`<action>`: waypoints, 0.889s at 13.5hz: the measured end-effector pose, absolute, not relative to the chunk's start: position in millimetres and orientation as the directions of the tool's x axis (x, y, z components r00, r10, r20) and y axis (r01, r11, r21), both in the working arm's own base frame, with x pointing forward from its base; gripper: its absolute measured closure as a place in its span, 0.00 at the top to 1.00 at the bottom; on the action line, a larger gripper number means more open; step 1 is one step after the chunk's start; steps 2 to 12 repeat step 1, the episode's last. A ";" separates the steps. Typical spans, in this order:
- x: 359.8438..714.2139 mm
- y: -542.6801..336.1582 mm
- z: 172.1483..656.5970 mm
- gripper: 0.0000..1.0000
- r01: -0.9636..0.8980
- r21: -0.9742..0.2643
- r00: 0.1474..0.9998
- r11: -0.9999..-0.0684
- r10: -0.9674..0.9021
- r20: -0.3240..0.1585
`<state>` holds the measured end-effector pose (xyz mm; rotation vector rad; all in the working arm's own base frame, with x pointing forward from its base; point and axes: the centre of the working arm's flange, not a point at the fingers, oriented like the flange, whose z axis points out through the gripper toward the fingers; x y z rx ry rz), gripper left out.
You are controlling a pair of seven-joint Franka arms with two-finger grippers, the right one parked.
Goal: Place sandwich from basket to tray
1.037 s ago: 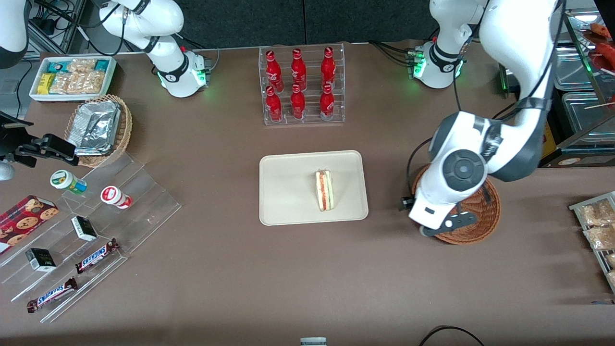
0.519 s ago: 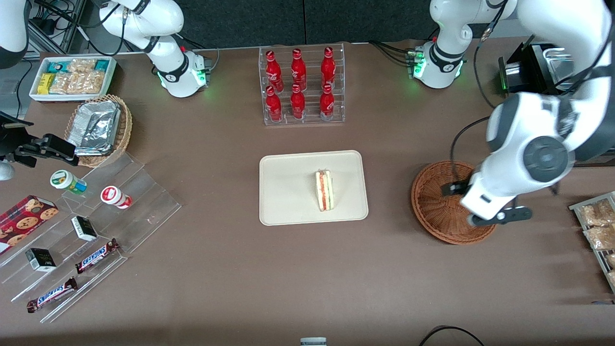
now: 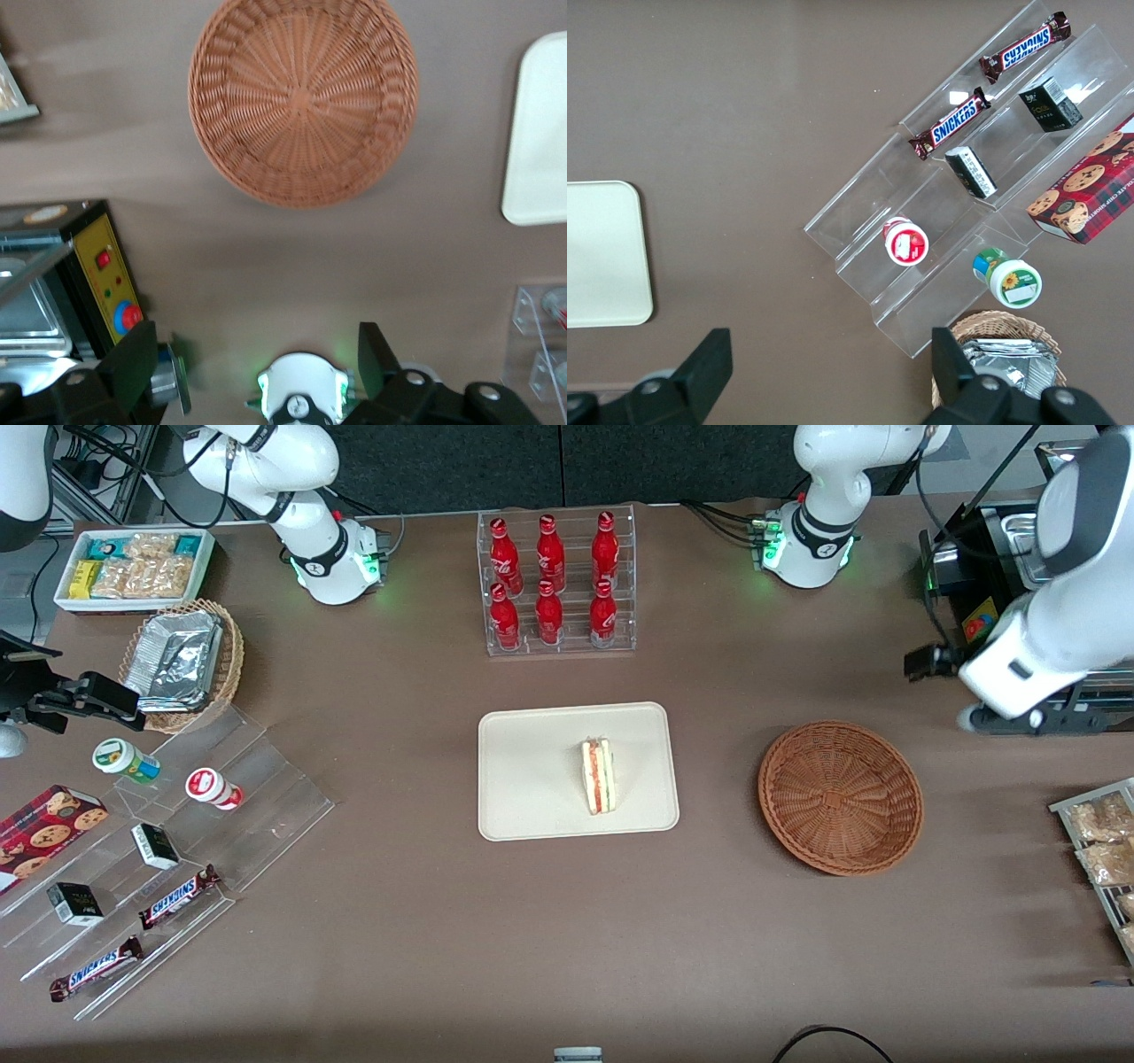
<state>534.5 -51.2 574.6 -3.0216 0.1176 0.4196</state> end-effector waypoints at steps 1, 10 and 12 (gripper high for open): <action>525.1 -49.3 584.1 1.00 -0.079 -0.074 0.960 -0.994 -0.056 -0.274; 525.1 -49.3 584.1 1.00 -0.079 -0.074 0.960 -0.994 -0.056 -0.274; 525.1 -49.3 584.1 1.00 -0.079 -0.074 0.960 -0.994 -0.056 -0.274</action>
